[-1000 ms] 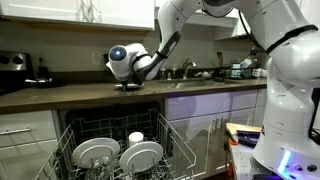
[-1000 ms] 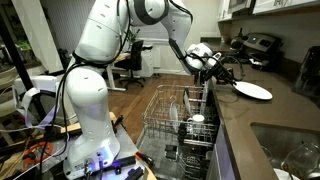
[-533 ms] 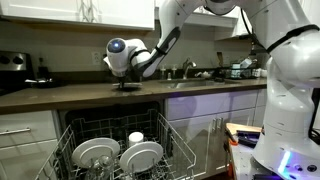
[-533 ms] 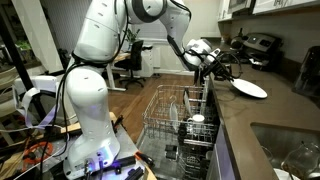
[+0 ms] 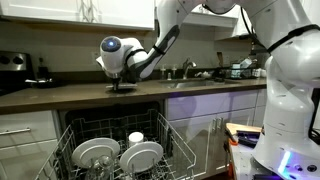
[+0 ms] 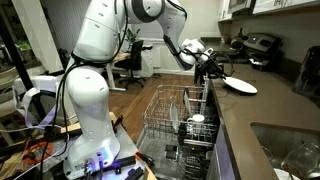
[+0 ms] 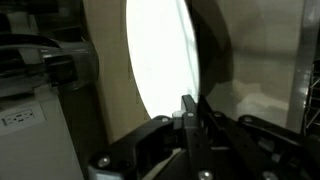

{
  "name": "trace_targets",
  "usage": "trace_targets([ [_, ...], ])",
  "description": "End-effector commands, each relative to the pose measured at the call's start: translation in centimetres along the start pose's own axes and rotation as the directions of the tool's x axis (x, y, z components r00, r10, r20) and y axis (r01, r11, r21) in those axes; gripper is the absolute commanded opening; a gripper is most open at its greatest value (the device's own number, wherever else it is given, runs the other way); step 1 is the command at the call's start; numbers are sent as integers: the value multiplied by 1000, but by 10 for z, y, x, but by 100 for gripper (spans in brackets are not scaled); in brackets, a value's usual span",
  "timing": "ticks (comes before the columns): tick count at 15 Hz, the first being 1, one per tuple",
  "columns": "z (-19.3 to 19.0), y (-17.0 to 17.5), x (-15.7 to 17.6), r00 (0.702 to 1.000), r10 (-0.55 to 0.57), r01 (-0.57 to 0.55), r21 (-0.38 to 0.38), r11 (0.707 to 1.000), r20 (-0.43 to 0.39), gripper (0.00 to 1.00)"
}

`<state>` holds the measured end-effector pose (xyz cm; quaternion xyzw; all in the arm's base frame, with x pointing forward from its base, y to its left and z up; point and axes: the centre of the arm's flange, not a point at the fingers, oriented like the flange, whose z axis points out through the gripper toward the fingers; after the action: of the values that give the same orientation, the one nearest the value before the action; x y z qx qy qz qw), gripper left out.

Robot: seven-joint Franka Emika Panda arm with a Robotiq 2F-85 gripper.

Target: Place the white plate in the dishwasher

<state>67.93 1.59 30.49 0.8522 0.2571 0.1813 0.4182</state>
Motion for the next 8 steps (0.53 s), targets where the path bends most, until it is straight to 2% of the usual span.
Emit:
trace_targets([
  [1,-17,-3,0,1000,-30,30,15,999,-1,7],
  [8,-34,-7,-4,999,-35,35,19,999,-8,7],
])
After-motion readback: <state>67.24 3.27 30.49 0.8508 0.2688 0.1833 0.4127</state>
